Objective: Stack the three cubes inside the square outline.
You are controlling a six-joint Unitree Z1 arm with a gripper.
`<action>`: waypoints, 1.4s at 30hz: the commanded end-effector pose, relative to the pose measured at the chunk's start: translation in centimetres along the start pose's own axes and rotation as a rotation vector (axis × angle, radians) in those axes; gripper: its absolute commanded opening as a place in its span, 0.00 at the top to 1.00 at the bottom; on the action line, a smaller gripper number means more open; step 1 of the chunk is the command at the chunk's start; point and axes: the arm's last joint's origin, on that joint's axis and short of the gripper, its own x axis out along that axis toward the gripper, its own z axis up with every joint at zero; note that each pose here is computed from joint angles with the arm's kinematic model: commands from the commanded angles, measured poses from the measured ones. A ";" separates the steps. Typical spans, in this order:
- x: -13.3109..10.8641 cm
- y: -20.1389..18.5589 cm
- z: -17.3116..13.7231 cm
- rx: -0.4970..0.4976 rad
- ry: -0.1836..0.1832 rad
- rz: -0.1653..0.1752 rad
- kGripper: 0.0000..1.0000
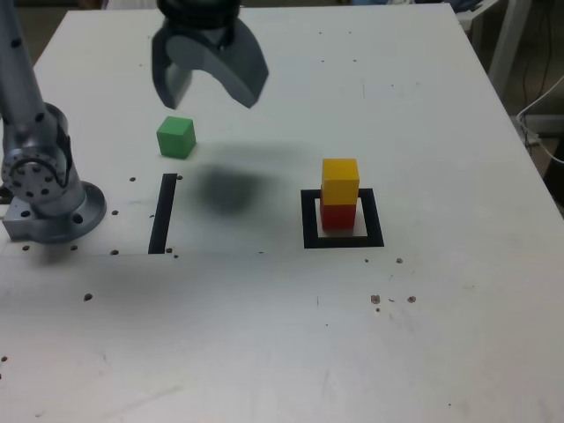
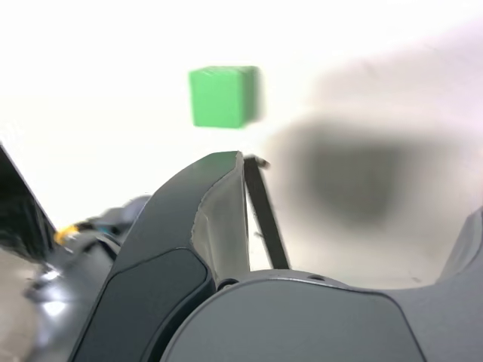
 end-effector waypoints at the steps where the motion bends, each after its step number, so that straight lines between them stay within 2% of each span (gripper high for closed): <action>1: 0.2 0.5 -1.0 0.011 0.006 0.010 0.01; 8: 0.8 2.2 -2.8 0.046 0.020 0.018 0.01; 14: 1.7 3.5 -3.6 0.023 0.040 0.021 0.01; 21: 3.0 4.4 -4.4 -0.033 0.063 -0.008 0.01; 30: 5.0 4.3 -4.3 -0.037 0.105 -0.050 0.01; 36: 5.9 4.6 -4.1 -0.041 0.130 -0.065 0.01; 42: 6.3 4.8 -4.1 -0.051 0.139 -0.064 0.01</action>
